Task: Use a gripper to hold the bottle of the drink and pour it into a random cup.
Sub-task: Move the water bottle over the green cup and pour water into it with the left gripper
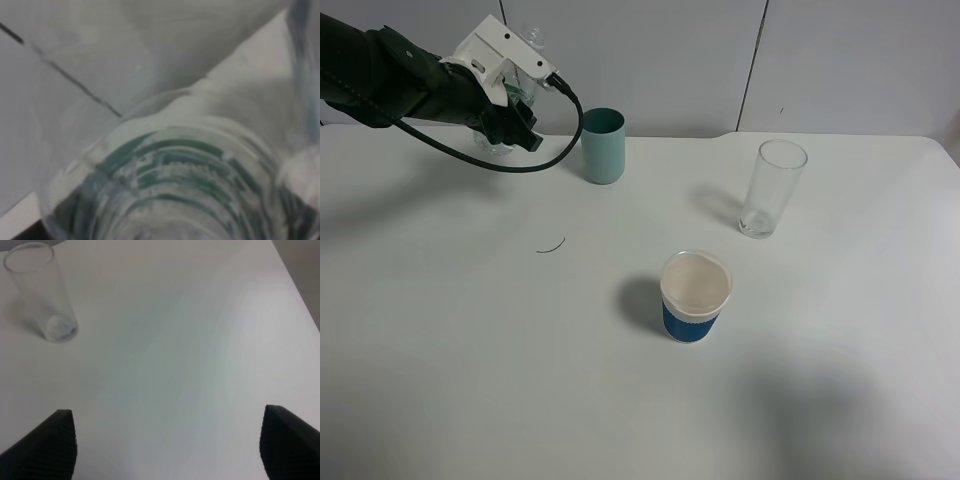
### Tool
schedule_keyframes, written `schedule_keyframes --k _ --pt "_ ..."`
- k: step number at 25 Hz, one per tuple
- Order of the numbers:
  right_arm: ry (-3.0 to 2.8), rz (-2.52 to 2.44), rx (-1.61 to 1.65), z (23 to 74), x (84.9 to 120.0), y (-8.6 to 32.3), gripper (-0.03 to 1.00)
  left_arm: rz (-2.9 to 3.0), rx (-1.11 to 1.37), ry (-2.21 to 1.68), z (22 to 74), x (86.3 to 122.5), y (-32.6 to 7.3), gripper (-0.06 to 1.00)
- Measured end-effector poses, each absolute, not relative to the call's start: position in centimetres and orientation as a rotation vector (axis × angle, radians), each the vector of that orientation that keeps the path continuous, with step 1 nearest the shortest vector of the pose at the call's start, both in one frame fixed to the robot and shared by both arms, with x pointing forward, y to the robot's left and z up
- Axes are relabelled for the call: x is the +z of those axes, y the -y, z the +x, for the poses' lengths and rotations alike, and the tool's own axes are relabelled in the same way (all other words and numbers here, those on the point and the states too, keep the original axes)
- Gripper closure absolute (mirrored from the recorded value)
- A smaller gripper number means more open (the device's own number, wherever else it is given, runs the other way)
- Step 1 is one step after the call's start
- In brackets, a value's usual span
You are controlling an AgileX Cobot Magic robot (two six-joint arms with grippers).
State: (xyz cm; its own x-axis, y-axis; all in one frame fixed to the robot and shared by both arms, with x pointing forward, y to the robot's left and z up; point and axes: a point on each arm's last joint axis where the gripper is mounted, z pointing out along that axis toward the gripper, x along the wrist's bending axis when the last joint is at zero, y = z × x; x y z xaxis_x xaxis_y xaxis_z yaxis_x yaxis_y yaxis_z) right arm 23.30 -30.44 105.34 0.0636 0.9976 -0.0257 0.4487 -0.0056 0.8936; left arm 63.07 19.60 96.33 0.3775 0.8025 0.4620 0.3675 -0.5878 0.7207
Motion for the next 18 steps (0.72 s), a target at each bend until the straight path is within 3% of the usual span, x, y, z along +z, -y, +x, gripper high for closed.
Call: schedule_keyframes --k 9,18 --pt "-1.492 1.565 0.893 23.3 105.3 30.4 0.22 2.249 1.263 -1.067 63.0 95.3 -19.6 0.40" --pt "-1.492 1.565 0.893 23.3 105.3 30.4 0.22 2.275 1.509 -1.091 63.6 97.5 -18.2 0.40"
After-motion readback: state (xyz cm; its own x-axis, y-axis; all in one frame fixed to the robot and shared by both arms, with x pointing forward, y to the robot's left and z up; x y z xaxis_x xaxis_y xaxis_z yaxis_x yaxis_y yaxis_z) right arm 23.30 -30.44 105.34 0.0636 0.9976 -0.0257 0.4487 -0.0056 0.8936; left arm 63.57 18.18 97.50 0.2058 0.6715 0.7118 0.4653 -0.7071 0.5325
